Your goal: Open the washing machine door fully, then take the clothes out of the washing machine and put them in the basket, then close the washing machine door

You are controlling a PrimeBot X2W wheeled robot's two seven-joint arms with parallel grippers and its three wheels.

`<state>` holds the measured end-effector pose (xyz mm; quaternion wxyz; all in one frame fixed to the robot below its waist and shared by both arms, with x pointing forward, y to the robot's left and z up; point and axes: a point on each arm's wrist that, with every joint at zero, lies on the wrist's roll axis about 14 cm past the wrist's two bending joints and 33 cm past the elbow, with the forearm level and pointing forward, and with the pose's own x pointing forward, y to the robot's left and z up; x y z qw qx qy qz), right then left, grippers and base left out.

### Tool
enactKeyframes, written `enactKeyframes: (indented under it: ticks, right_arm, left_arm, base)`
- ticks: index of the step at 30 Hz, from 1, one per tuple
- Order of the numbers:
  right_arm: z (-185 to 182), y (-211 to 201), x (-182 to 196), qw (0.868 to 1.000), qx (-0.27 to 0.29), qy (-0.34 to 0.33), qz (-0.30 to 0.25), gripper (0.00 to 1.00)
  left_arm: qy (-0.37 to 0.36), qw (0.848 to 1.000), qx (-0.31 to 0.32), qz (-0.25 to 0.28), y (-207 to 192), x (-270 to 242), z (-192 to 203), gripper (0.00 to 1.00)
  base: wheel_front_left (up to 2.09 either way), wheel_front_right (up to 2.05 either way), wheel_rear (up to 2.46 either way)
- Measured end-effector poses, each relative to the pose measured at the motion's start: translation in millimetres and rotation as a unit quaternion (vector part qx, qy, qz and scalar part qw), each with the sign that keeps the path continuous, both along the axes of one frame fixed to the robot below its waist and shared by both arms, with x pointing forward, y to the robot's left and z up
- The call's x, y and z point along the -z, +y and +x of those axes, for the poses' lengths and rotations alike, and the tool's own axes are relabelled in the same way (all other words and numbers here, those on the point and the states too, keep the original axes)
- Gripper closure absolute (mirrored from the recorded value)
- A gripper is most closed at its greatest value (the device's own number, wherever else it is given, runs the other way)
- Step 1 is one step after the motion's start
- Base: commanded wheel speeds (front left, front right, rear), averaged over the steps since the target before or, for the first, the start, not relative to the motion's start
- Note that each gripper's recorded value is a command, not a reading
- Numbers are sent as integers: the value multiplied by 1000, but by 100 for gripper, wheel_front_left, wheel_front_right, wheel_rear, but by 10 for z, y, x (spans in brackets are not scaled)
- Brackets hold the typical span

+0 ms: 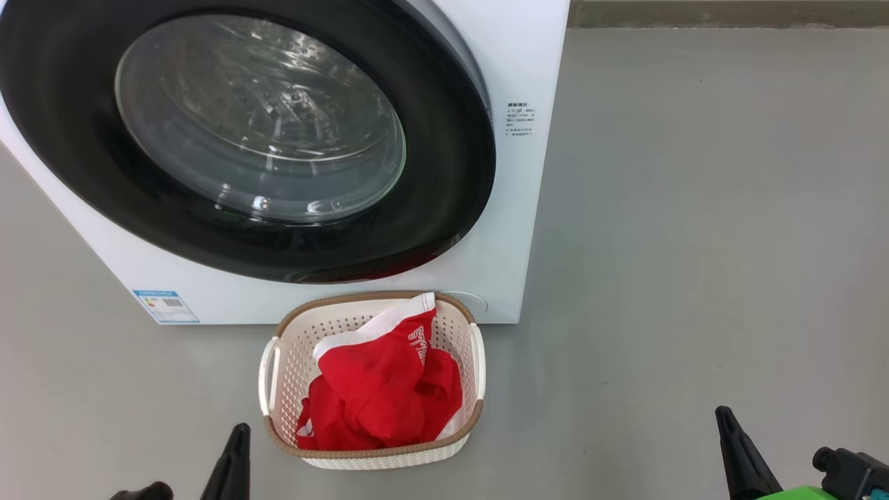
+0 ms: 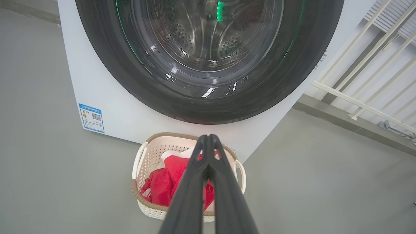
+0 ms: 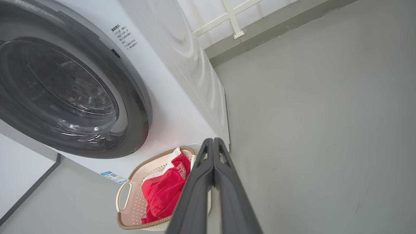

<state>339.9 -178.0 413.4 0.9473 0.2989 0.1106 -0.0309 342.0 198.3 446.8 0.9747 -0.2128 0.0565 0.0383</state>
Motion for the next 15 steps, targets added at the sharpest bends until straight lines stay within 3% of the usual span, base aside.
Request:
enactKeyframes:
  ticks: [15]
  right_arm:
    - [24,-54,-34,998,25,3,62,100]
  left_arm:
    - [6,997,-16,-75,15,15,13,100]
  base:
    - [0,0,0]
